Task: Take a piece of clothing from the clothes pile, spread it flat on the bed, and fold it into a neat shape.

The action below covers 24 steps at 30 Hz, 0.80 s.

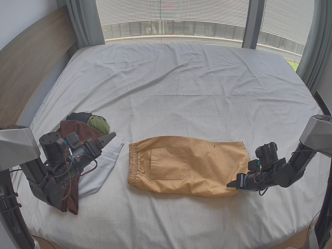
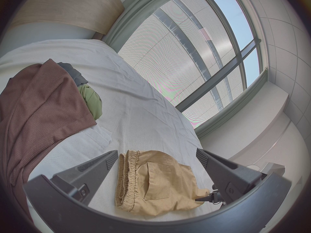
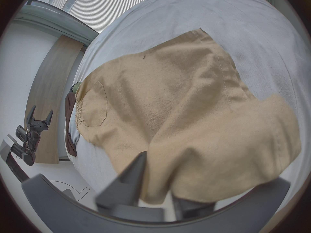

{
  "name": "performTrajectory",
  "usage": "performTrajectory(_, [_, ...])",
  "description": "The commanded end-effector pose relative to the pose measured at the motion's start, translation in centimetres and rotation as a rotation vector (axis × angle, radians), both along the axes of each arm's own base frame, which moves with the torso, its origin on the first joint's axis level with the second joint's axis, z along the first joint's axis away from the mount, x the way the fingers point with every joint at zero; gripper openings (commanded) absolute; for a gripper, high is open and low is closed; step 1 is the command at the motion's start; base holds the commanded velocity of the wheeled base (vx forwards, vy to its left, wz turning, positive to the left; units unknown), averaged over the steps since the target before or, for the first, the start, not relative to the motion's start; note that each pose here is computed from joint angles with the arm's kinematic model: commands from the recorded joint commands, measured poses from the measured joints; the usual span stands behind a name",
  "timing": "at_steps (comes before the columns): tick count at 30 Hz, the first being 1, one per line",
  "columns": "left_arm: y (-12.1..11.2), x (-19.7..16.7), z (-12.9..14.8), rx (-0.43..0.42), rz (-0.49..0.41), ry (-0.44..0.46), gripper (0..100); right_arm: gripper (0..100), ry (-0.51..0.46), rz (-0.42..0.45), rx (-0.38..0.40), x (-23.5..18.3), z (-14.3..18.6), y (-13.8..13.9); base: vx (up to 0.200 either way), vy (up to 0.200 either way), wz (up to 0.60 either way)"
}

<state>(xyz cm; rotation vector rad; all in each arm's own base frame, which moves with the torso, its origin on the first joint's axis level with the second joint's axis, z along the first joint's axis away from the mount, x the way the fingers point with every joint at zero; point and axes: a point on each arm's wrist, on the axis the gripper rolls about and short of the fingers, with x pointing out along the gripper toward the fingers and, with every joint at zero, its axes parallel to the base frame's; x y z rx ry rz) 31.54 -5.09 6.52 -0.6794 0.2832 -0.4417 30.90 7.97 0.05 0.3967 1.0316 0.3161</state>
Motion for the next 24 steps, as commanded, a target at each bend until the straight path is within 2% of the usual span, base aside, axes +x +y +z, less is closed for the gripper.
performTrajectory(1, [0.0,0.0,-0.1,0.0,0.0,0.002,100,100,0.024,0.022,-0.006,-1.1,-0.1,0.2,0.0,0.0,0.0])
performTrajectory(10, [-0.2,-0.1,-1.2,0.007,-0.006,0.039,100,100,0.062,0.148,-0.014,-5.2,1.3,2.6,0.0,0.0,0.0])
performTrajectory(17, [-0.8,-0.1,-2.5,0.013,-0.028,0.08,100,100,-0.007,0.272,0.064,-7.9,4.4,4.5,0.0,0.0,0.0])
performTrajectory(20, [-1.4,-0.2,-3.0,0.015,-0.043,0.097,100,100,-0.052,0.283,0.091,-7.8,5.6,4.6,0.0,0.0,0.0])
performTrajectory(21, [-2.0,-0.4,-3.7,0.02,-0.064,0.118,100,100,-0.112,0.276,0.124,-7.2,7.0,4.6,0.0,0.0,0.0])
performTrajectory(24, [-2.6,-0.3,-4.5,0.026,-0.08,0.138,100,100,-0.144,0.241,0.159,-6.0,7.9,3.9,0.0,0.0,0.0])
